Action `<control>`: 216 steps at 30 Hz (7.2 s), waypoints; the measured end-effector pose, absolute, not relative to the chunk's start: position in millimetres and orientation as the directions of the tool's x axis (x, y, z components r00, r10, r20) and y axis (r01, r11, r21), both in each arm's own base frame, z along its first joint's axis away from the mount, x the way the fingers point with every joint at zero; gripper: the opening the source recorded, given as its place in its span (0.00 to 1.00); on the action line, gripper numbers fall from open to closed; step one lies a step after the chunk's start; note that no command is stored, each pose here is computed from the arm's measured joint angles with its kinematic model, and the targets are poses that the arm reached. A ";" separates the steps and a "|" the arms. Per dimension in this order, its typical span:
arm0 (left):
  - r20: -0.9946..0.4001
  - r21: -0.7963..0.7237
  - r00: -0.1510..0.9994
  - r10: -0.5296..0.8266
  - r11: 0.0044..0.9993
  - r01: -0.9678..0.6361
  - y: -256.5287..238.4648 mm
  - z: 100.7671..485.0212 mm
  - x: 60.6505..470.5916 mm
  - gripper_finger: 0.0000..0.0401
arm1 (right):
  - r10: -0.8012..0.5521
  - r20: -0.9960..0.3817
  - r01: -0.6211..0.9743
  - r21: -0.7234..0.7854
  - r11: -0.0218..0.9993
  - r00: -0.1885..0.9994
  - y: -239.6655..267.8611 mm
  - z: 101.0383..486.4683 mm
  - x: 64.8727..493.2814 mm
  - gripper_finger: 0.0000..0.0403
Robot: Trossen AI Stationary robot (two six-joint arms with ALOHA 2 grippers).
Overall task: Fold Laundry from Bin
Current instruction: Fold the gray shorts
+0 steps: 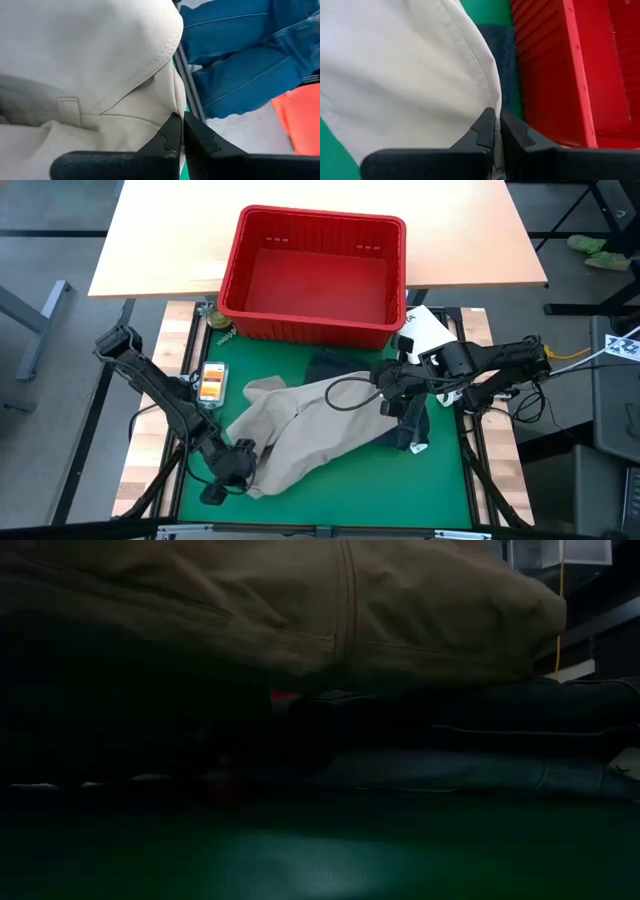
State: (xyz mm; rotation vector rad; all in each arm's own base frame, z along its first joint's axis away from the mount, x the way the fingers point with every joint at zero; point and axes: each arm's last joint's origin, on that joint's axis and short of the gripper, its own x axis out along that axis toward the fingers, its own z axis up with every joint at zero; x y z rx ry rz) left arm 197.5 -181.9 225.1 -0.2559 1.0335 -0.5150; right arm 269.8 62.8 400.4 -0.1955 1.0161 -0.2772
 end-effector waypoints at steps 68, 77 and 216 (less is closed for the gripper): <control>-0.790 -0.364 0.447 -0.420 0.908 0.209 -181.1 219.2 195.6 0.01 | -0.437 -0.868 -0.351 -0.496 0.794 0.236 213.4 224.1 279.8 0.05; -0.789 -0.363 0.448 -0.420 0.908 0.211 -181.1 219.3 195.5 0.01 | -0.674 -0.656 -0.286 -0.755 0.590 0.340 187.2 279.6 293.3 0.06; -0.787 -0.395 0.432 -0.440 0.898 0.195 -183.7 219.5 193.5 0.01 | -0.009 -0.962 0.085 0.015 0.996 0.273 58.0 263.1 290.2 0.03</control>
